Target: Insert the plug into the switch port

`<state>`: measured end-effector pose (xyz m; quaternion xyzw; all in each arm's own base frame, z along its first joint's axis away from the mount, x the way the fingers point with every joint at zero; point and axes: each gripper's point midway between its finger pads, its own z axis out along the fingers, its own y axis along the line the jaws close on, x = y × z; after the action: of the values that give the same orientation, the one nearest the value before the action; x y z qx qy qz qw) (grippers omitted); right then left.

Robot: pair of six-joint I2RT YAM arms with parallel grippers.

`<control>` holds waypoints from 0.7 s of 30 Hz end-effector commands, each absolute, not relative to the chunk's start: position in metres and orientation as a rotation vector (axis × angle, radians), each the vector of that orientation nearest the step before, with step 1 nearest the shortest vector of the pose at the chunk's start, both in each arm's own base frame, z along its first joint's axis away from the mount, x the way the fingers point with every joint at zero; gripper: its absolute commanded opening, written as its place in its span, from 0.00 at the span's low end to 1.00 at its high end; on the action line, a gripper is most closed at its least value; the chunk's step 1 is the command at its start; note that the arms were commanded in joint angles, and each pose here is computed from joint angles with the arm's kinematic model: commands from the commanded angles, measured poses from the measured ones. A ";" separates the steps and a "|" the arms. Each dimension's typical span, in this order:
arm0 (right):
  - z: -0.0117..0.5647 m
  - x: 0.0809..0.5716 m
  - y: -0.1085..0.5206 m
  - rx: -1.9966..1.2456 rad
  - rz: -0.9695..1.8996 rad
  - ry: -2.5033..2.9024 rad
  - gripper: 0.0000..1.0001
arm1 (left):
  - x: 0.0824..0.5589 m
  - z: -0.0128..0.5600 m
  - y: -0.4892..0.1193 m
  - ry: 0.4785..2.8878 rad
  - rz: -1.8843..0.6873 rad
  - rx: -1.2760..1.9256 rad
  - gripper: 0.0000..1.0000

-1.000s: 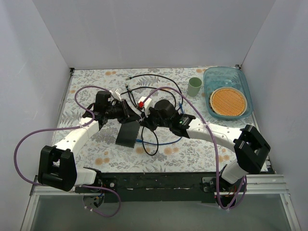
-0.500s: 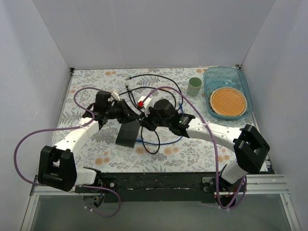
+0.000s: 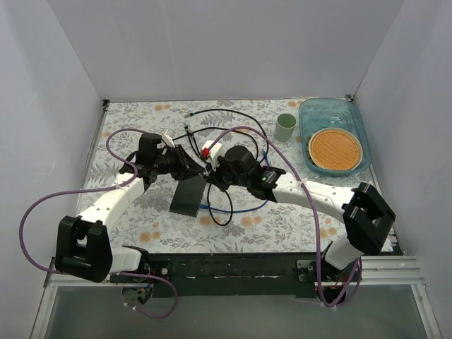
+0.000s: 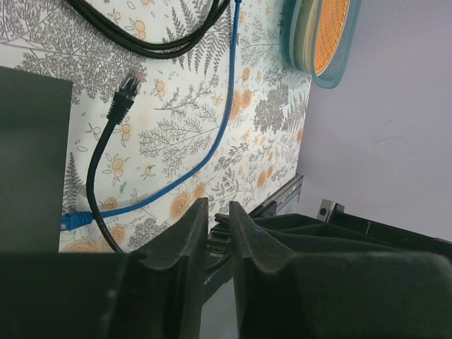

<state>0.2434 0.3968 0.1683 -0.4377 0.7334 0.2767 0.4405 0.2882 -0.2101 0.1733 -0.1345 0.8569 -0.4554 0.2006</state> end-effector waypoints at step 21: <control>0.302 0.245 0.347 -1.368 1.127 1.567 0.01 | 0.276 0.317 -0.215 1.818 -1.284 0.216 0.70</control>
<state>0.2889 0.3430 0.2728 -0.4749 0.6797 0.3511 0.4350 0.2881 -0.2040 0.2707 -0.0034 0.7841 -0.4806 0.3927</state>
